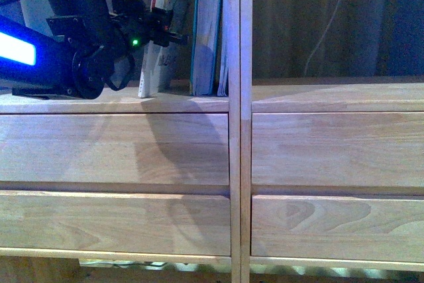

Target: Organize books on shelf

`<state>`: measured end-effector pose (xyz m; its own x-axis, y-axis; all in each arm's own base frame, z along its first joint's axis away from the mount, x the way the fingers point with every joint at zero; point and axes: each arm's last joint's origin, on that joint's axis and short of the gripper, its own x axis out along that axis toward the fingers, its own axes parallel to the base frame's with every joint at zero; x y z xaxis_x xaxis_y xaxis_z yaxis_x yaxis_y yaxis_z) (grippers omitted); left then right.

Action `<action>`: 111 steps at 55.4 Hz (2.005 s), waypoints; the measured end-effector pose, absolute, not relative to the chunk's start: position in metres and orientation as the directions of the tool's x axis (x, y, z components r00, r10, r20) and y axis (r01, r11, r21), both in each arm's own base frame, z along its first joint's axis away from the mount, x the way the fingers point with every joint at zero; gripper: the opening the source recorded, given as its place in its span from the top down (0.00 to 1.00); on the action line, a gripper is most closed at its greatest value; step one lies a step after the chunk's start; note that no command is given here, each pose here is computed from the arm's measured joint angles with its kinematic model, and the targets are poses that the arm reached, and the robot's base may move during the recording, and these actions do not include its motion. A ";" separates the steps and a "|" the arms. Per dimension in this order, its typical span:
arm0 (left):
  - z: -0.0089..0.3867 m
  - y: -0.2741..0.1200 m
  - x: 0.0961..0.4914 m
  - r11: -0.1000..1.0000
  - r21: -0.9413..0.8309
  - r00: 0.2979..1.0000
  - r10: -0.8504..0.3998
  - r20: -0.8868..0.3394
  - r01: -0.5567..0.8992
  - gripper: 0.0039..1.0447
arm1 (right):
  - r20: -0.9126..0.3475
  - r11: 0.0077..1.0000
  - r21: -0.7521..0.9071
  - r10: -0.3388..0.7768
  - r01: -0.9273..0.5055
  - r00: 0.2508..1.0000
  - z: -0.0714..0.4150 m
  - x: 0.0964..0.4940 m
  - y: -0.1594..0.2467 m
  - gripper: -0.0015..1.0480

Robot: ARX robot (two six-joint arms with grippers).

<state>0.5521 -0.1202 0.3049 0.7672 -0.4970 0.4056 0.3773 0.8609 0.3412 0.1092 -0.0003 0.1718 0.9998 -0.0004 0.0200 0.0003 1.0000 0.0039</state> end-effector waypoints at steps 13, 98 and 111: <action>0.289 -0.124 0.551 0.847 0.351 0.769 -0.518 0.375 0.399 0.40 | 0.020 1.000 0.004 0.000 0.000 1.000 0.172 0.109 0.000 0.06; 0.249 -0.017 0.214 1.000 0.008 1.000 -0.011 -0.003 0.011 0.71 | 0.021 1.000 0.004 -0.001 0.001 1.000 0.172 0.109 0.000 0.07; 0.215 -0.001 0.181 1.000 0.002 1.000 0.002 -0.007 -0.002 0.98 | 0.021 1.000 0.004 -0.001 0.001 1.000 0.172 0.109 0.000 0.07</action>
